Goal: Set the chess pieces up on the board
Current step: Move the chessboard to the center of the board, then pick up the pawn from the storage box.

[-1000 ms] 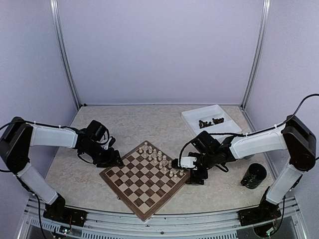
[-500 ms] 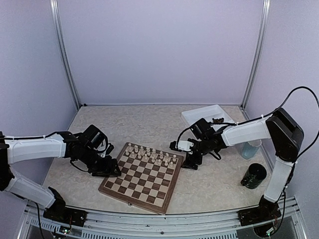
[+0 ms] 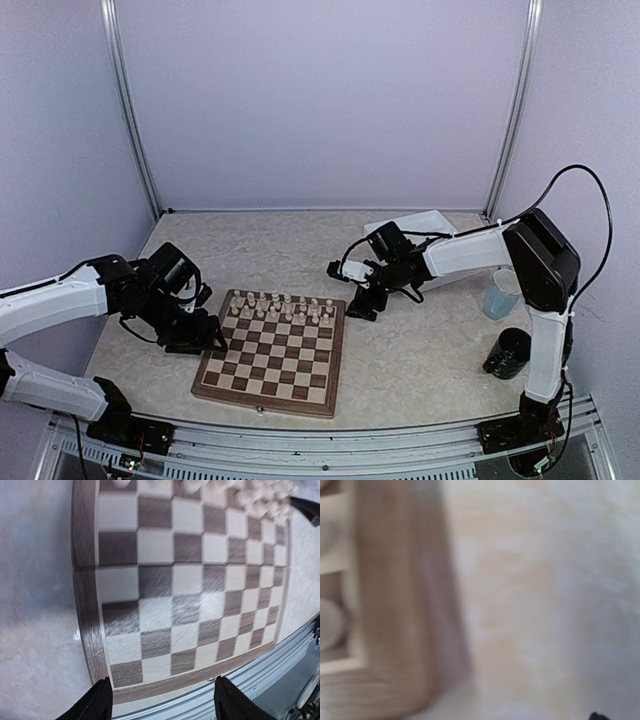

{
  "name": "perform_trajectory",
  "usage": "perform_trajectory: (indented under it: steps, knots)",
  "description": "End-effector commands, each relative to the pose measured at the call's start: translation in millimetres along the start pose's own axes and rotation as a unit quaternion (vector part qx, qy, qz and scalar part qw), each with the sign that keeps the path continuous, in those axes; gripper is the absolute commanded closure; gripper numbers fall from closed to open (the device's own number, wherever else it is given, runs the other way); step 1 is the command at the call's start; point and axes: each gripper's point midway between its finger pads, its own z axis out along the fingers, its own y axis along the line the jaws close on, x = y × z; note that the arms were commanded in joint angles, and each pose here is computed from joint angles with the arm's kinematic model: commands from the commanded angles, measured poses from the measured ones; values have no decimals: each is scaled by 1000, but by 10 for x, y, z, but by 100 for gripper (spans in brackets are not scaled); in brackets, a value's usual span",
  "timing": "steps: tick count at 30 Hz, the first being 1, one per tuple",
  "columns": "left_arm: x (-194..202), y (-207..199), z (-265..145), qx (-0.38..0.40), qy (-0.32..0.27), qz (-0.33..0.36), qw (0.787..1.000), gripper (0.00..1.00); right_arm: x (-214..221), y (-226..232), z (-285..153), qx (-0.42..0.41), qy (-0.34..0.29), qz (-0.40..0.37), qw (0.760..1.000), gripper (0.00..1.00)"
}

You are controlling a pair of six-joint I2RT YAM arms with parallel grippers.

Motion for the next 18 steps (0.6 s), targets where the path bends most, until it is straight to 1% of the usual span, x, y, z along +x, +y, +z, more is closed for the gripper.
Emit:
perform_trajectory:
  steps: [1,3,6,10,13,18]
  knots:
    - [-652,-294,-486,-13,-119,60,991,31,-66,-285,-225,3,-19,34,999,6]
    - [-933,-380,-599,-28,-161,82,983,31,-33,-413,-390,17,-19,43,999,6]
    - [-1309,-551,-707,-35,-209,107,971,31,51,-696,-647,40,-17,85,995,6]
    - [-1641,-778,-708,-20,-240,125,963,31,242,-1066,-845,67,-6,146,987,10]
    - [-1803,-875,-651,-14,-246,133,960,31,443,-1147,-864,64,11,180,982,17]
    - [-1950,-911,-556,-15,-243,140,960,31,671,-976,-801,36,41,201,978,33]
